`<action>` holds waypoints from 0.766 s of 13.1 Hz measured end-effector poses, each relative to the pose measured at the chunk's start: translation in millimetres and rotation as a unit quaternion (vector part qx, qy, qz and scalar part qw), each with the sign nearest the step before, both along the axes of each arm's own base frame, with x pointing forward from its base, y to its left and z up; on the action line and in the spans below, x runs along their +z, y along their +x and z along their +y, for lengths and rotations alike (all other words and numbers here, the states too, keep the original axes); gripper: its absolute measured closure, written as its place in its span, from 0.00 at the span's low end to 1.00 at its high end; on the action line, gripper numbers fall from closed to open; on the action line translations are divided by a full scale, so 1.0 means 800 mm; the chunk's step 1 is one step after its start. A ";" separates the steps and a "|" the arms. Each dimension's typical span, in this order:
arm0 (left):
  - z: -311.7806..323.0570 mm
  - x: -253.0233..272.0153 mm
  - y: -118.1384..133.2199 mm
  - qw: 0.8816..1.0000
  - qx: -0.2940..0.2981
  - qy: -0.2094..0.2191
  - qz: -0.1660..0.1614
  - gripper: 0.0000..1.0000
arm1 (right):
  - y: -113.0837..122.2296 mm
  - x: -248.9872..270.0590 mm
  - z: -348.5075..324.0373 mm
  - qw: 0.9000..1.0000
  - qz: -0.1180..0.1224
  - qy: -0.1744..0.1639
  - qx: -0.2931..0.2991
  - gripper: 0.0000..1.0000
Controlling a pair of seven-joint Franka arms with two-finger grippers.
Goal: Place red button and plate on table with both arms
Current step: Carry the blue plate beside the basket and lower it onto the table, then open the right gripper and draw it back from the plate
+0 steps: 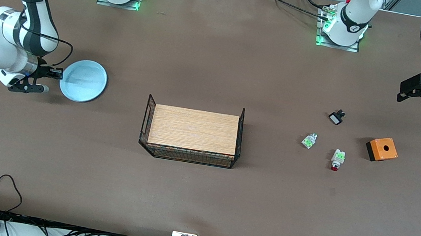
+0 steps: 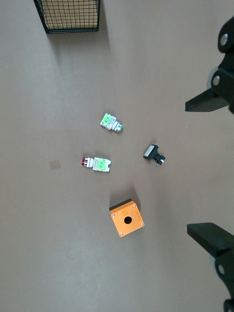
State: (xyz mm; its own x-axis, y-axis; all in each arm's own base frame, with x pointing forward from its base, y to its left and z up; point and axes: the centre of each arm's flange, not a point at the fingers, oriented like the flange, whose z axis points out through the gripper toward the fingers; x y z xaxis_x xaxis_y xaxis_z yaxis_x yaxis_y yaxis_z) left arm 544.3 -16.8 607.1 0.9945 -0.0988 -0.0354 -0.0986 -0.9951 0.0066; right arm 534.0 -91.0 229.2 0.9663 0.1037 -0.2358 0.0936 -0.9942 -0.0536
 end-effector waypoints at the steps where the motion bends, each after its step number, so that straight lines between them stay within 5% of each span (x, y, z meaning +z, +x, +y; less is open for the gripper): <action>1: 0.000 0.000 0.000 1.000 0.000 0.000 0.000 0.00 | 0.006 0.014 0.017 1.000 0.001 0.001 -0.009 0.61; 7: 0.000 0.001 0.000 1.000 0.000 0.000 -0.001 0.00 | 0.049 0.115 0.107 0.998 -0.034 -0.002 -0.051 0.00; 10: 0.000 0.002 0.000 1.000 0.000 0.000 -0.001 0.00 | 0.074 0.200 0.124 0.998 -0.035 0.000 -0.054 0.00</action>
